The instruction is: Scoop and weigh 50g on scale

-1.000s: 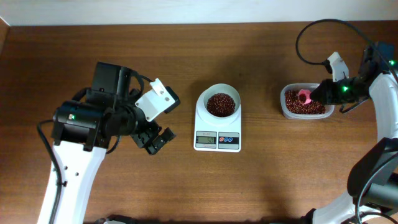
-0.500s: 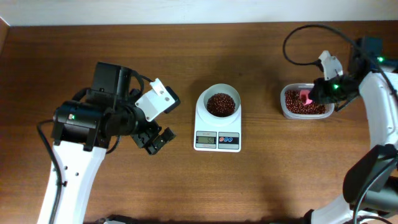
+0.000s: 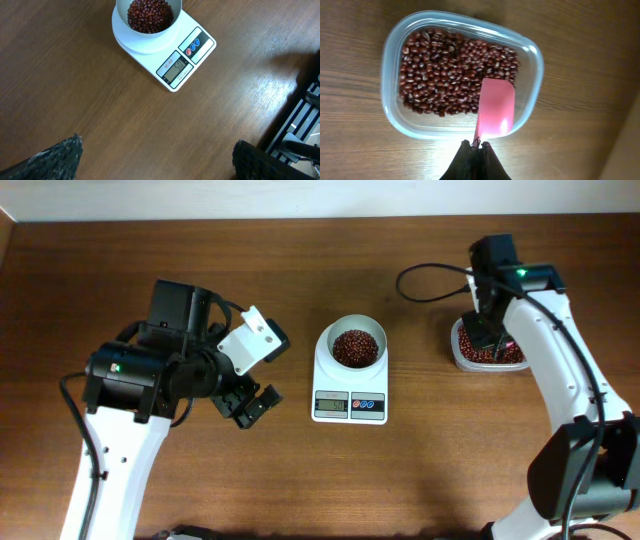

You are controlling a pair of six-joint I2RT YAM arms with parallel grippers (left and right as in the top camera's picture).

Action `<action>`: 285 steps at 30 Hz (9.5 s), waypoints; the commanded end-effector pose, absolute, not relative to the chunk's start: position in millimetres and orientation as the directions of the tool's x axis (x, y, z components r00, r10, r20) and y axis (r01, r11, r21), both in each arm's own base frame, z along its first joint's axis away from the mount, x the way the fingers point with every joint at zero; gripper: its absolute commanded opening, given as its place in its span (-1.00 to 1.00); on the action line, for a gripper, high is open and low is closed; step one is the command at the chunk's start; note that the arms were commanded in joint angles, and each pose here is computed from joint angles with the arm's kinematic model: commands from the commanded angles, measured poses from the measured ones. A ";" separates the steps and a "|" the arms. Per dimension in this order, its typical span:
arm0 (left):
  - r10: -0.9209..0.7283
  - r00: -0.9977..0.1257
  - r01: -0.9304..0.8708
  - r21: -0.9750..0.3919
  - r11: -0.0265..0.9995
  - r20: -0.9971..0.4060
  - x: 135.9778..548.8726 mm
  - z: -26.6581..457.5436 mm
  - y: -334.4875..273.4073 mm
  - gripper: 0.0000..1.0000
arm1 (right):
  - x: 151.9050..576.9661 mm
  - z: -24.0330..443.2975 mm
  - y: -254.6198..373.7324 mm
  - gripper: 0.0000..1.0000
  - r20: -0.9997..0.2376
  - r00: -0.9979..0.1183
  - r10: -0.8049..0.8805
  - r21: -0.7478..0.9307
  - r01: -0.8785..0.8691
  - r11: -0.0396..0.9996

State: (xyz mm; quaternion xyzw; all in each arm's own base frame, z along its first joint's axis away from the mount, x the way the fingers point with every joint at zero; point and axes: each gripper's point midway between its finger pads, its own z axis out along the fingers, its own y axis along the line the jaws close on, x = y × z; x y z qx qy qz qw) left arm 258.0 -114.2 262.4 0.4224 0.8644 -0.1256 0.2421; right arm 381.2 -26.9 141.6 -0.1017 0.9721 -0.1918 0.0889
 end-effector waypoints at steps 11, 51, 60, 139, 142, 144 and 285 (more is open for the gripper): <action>0.674 -0.502 0.795 0.019 0.607 -0.543 259.3 271.3 -112.3 0.98 | 295.9 354.1 -47.0 -0.92 -0.720 -0.691 -0.066 -0.318 0.244 0.916; 0.674 -0.502 0.795 0.019 0.607 -0.543 259.3 271.3 -112.3 0.99 | 186.5 141.5 -125.1 -0.89 -0.701 0.198 0.685 0.338 0.938 0.075; 0.674 -0.502 0.795 0.019 0.607 -0.543 259.3 271.3 -112.3 0.98 | 214.1 74.8 -164.9 -0.89 -0.472 0.379 0.796 0.358 0.908 -0.220; 0.674 -0.502 0.795 0.019 0.607 -0.543 259.3 271.3 -112.3 0.98 | 304.3 276.1 -107.8 0.98 -0.369 -0.501 0.783 0.929 -0.166 0.331; 0.674 -0.502 0.795 0.019 0.607 -0.543 259.3 271.3 -112.3 0.98 | 310.5 328.4 -118.5 0.98 -0.447 -0.400 0.800 0.894 -0.243 0.377; 0.674 -0.502 0.795 0.019 0.607 -0.543 259.3 271.3 -112.3 0.98 | 305.5 377.4 -120.0 0.98 -0.517 -0.265 0.814 0.838 -0.351 0.418; 0.674 -0.502 0.795 0.019 0.607 -0.543 259.3 271.3 -112.3 0.98 | 246.0 156.1 -2.0 0.98 -0.997 -0.077 0.019 0.019 -0.007 1.000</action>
